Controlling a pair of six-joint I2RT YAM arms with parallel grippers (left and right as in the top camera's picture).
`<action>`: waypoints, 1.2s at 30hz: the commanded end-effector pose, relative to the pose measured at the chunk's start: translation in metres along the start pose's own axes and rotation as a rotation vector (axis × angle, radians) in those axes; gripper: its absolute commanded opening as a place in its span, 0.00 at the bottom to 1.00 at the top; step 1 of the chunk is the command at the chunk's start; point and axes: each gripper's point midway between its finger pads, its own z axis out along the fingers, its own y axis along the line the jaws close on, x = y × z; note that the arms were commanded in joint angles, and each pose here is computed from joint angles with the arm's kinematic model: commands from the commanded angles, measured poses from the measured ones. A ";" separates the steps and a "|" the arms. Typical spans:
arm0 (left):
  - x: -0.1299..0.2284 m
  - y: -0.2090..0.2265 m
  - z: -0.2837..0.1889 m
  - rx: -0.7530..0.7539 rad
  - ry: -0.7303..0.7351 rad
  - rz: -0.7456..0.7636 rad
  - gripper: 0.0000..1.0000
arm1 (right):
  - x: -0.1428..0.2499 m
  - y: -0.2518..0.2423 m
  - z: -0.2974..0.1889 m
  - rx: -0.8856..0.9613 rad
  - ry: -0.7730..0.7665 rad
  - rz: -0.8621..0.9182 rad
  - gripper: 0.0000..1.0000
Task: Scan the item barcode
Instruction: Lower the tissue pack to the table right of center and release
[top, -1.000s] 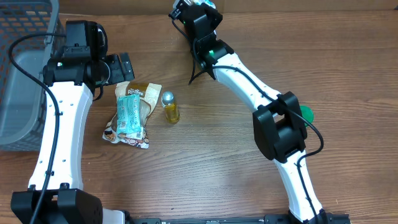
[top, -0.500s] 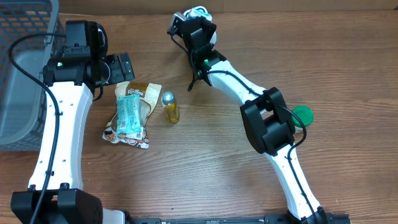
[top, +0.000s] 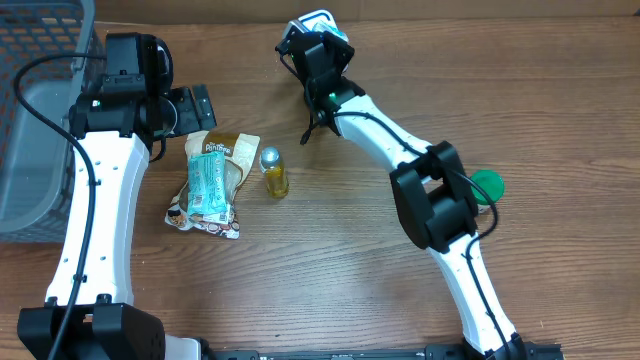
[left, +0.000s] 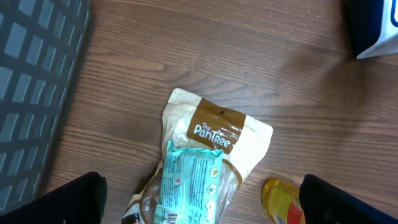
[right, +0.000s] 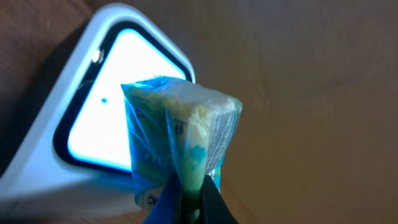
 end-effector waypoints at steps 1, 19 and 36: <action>-0.006 -0.005 -0.004 0.012 -0.016 -0.001 1.00 | -0.036 -0.091 -0.064 0.059 -0.072 0.303 0.04; -0.006 -0.005 -0.004 0.012 -0.016 -0.001 1.00 | 0.187 0.013 -0.183 -0.553 1.025 0.807 0.04; -0.006 -0.005 -0.004 0.012 -0.016 -0.001 0.99 | 0.278 0.049 -0.205 -0.445 1.282 0.619 0.27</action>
